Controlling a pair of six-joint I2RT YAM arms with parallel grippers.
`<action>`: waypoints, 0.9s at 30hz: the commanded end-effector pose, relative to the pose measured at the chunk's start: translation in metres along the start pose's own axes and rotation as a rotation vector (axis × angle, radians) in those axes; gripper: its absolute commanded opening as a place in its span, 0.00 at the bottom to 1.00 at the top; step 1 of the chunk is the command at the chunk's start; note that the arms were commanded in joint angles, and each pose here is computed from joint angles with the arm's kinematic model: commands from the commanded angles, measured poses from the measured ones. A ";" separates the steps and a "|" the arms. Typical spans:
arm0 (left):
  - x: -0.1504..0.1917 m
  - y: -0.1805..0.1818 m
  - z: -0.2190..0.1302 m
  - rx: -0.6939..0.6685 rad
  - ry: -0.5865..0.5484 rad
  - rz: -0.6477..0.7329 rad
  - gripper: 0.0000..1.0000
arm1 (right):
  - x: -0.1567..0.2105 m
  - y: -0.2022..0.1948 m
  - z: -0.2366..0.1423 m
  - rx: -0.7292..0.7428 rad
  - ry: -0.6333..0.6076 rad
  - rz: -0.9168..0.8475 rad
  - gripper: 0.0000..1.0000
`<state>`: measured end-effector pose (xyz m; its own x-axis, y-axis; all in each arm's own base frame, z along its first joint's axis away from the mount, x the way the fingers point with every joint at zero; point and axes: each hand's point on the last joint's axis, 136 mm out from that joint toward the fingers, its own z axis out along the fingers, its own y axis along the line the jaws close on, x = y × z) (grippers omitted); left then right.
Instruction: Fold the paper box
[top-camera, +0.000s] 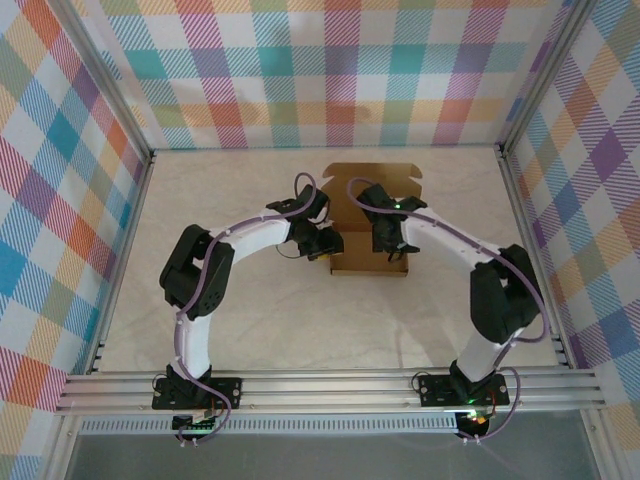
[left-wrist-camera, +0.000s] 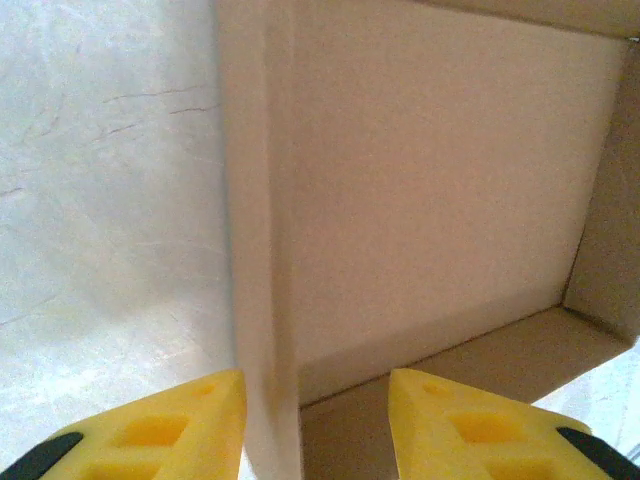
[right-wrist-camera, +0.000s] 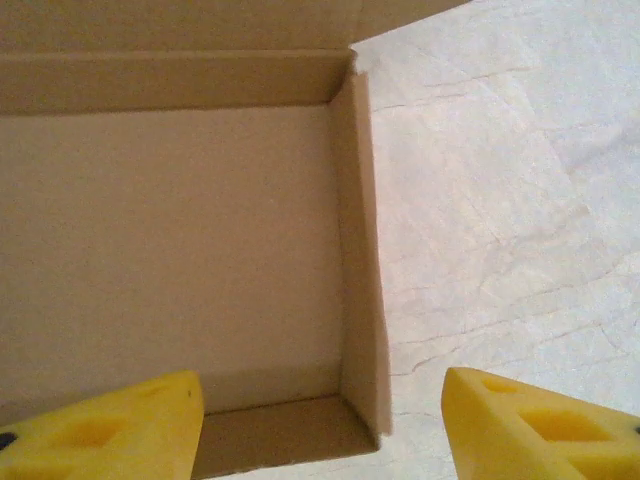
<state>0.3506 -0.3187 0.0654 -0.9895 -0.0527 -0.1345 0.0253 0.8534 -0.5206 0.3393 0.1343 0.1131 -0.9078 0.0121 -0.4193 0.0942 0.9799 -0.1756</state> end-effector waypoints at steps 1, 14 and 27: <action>0.004 -0.007 -0.016 0.007 -0.006 0.026 0.42 | 0.001 -0.007 -0.002 -0.054 -0.004 0.025 0.70; -0.023 -0.008 -0.039 0.069 -0.201 0.026 0.67 | -0.006 -0.054 -0.001 -0.389 -0.058 0.435 0.72; -0.038 -0.014 0.008 0.150 -0.132 -0.019 0.63 | 0.003 -0.035 0.075 -0.550 0.157 0.587 0.38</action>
<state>0.3793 -0.3225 0.0609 -0.9655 -0.1384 -0.2205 0.0224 0.7995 -0.6002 0.3489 0.0660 0.0425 -0.8150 0.5484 -0.1871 0.4421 0.7973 0.4108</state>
